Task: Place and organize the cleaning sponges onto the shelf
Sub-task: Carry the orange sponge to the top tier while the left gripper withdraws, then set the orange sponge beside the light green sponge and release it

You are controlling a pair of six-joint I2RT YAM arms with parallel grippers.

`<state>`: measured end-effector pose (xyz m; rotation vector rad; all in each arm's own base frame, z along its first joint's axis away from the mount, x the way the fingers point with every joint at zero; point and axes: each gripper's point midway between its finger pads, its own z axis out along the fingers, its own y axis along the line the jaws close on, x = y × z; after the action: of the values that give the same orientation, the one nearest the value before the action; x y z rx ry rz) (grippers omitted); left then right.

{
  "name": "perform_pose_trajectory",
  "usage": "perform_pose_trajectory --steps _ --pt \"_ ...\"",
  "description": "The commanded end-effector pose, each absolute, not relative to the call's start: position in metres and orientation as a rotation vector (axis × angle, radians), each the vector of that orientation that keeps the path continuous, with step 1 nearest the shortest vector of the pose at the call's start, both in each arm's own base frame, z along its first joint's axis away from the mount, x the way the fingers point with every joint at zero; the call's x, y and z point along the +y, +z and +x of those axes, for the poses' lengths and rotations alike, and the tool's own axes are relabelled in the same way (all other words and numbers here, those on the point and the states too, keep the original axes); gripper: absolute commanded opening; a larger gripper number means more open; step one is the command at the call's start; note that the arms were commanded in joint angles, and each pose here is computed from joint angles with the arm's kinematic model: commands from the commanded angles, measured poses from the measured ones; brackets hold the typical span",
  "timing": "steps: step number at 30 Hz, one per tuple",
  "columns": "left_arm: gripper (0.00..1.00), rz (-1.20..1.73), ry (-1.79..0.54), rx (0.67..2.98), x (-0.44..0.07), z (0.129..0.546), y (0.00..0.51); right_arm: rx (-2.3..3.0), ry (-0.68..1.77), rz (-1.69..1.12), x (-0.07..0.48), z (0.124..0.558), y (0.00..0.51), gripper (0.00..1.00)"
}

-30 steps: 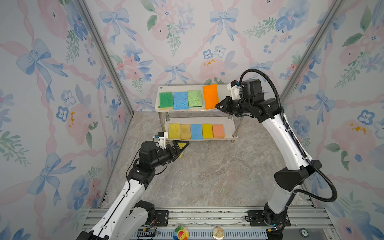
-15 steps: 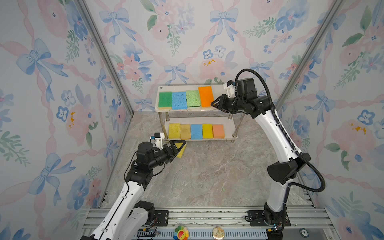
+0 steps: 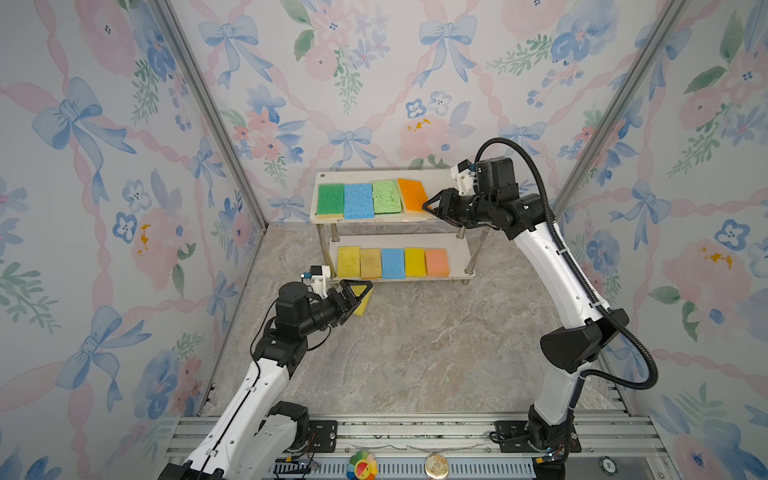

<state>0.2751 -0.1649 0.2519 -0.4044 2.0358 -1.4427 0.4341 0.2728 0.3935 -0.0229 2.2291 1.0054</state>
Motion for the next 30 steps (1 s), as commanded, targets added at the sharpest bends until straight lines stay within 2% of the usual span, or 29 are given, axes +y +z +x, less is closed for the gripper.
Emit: perform_pose_trajectory --steps 1,4,7,11,24,30 --pt "0.98 -0.362 -1.431 2.026 -0.164 0.276 0.258 2.14 1.016 -0.014 0.262 0.423 0.426 0.46" --pt "0.98 -0.358 -1.43 2.022 -0.165 0.276 0.26 2.117 0.999 -0.019 0.259 0.416 0.433 0.51" --pt "0.98 -0.359 -1.43 2.021 -0.165 0.277 0.262 2.123 0.993 -0.019 0.255 0.416 0.432 0.59" --pt "0.98 -0.359 -1.432 2.024 -0.165 0.278 0.261 2.156 0.965 -0.043 0.254 0.427 0.42 0.6" --pt "0.98 -0.375 -1.448 2.025 -0.162 0.266 0.257 2.204 0.994 -0.088 0.274 0.46 0.392 0.52" --pt "0.98 -0.376 -1.447 2.027 -0.161 0.265 0.255 2.21 1.015 -0.08 0.279 0.464 0.386 0.42"
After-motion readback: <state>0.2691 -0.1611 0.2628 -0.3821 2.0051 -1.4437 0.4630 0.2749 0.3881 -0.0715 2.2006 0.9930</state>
